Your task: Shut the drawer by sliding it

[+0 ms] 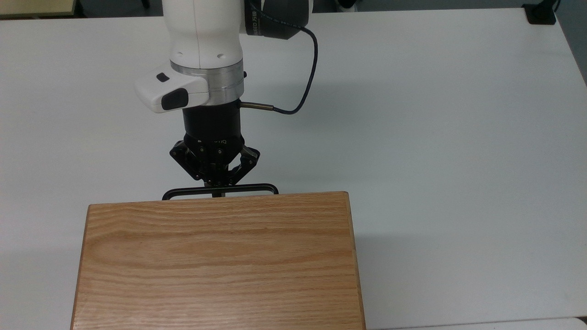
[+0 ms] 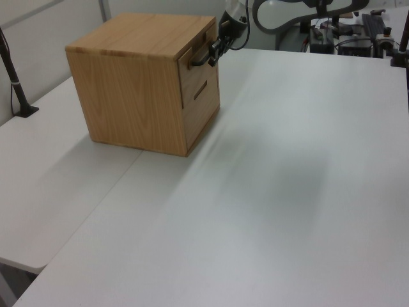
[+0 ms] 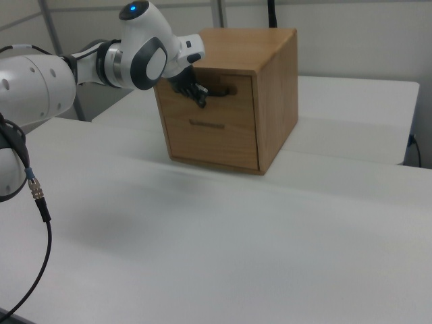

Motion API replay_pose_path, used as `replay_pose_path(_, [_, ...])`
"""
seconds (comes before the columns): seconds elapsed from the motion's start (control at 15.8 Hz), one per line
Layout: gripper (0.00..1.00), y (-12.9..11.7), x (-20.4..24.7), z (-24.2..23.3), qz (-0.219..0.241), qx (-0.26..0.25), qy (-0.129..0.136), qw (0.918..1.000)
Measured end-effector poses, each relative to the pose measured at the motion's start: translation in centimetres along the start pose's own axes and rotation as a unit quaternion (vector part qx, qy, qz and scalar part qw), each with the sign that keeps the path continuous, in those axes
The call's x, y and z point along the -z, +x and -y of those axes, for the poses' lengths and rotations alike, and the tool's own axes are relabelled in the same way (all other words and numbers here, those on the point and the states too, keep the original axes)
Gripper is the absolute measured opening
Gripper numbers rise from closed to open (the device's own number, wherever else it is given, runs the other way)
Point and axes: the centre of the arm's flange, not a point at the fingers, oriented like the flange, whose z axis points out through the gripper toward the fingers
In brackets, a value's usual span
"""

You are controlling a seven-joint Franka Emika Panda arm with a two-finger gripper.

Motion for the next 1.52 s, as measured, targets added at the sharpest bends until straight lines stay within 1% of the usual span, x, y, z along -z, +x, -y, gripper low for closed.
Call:
replay_pose_path(0.19, [0.01,0.1,-0.2,0.2,-0.011,-0.004,-0.001,0.9999])
replay_pose_path(0.44, [0.01,0.0,0.1,0.2,-0.008,0.0,-0.006,0.9999])
replay_pose_path(0.51, [0.01,-0.1,0.7,0.0,0.002,-0.001,-0.008,1.0])
replay_pose_path(0.57, [0.02,-0.6,1.4,-0.2,0.024,-0.002,-0.011,0.9996])
replay_pose_path(0.7, [0.05,-2.4,3.5,-0.8,0.088,-0.001,-0.019,0.9959])
replay_pose_path(0.76, [0.11,-3.6,4.9,-1.1,0.123,0.004,-0.022,0.9921])
replay_pose_path(0.89, [0.3,-6.1,8.2,-1.9,0.189,0.01,-0.026,0.9816])
replay_pose_path(1.02, [0.52,-8.4,11.7,-2.5,0.233,0.009,-0.027,0.9721])
replay_pose_path(1.08, [0.59,-9.5,13.1,-2.8,0.246,0.008,-0.026,0.9688])
replay_pose_path(1.14, [0.7,-10.4,14.4,-3.1,0.255,0.008,-0.025,0.9667])
replay_pose_path(1.27, [0.91,-12.0,16.5,-3.5,0.266,0.007,-0.023,0.9638])
replay_pose_path(1.33, [1.0,-12.6,17.3,-3.7,0.269,0.007,-0.022,0.9628])
replay_pose_path(1.52, [1.0,-13.4,18.0,-3.9,0.273,0.006,-0.021,0.9619])
